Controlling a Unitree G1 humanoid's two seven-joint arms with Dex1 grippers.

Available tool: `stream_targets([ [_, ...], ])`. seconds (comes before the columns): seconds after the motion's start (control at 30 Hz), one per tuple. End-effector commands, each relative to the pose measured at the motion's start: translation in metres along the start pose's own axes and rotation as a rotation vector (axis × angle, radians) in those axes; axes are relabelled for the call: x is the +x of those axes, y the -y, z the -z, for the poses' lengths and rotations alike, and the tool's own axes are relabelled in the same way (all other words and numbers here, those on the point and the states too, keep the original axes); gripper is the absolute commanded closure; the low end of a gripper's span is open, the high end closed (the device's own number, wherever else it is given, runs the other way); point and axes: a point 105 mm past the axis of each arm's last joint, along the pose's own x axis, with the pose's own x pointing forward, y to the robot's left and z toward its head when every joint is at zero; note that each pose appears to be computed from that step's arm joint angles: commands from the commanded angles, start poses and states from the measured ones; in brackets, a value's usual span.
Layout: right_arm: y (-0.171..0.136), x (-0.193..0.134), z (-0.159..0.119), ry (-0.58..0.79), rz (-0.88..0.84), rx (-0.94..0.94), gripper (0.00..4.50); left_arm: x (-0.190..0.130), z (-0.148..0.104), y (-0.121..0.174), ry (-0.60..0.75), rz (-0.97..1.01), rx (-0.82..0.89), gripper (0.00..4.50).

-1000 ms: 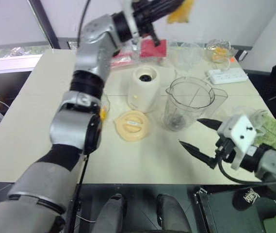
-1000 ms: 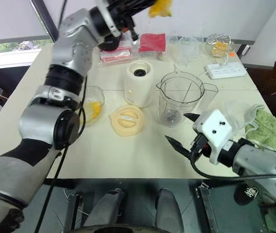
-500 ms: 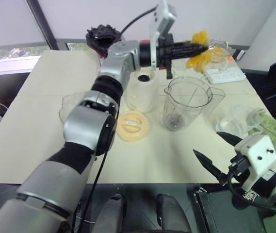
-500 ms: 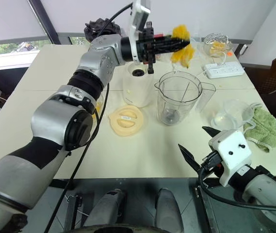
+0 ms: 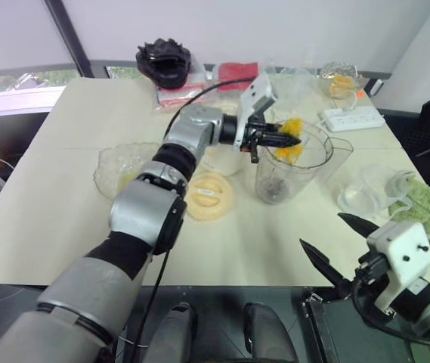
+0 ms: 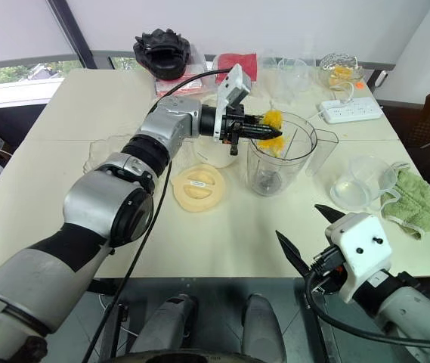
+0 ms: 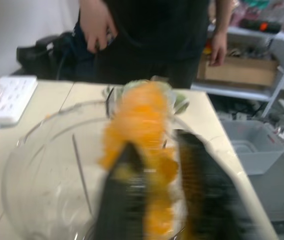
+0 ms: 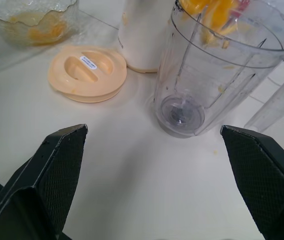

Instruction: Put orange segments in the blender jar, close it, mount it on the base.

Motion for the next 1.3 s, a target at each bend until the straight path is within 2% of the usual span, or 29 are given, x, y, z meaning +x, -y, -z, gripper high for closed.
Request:
stream_targets([
  [0.03, -0.007, 0.001, -0.010, 0.048, -0.008, 0.006, 0.00, -0.001, -0.012, -0.003, -0.030, -0.014, 0.045, 1.57],
  [0.13, -0.010, 0.002, -0.008, 0.053, 0.003, 0.012, 0.00, -0.004, -0.012, -0.007, -0.046, -0.041, 0.042, 0.02],
  [0.27, -0.011, 0.001, -0.006, 0.059, 0.027, 0.029, 0.00, -0.005, -0.015, -0.004, -0.082, -0.004, 0.043, 0.02],
  [0.5, -0.016, 0.006, -0.006, 0.070, 0.041, 0.037, 0.00, 0.002, -0.020, 0.017, -0.274, 0.191, 0.193, 0.02],
  [0.67, -0.017, 0.007, -0.004, 0.076, 0.063, 0.042, 0.00, -0.003, -0.007, 0.024, -0.468, 0.294, 0.316, 0.02],
  [0.73, -0.019, 0.006, -0.003, 0.081, 0.075, 0.051, 0.00, -0.001, 0.000, 0.015, -0.574, 0.247, 0.489, 0.02],
  [0.8, -0.020, 0.005, -0.002, 0.084, 0.087, 0.054, 0.00, 0.003, 0.001, 0.010, -0.623, 0.206, 0.620, 0.02],
  [1.03, -0.019, 0.005, -0.003, 0.093, 0.112, 0.047, 0.00, 0.010, -0.020, 0.003, -0.472, 0.090, 0.592, 0.02],
  [1.3, -0.007, 0.003, -0.005, 0.082, 0.139, 0.031, 0.00, -0.021, -0.061, -0.016, -0.140, -0.083, 0.365, 0.02],
])
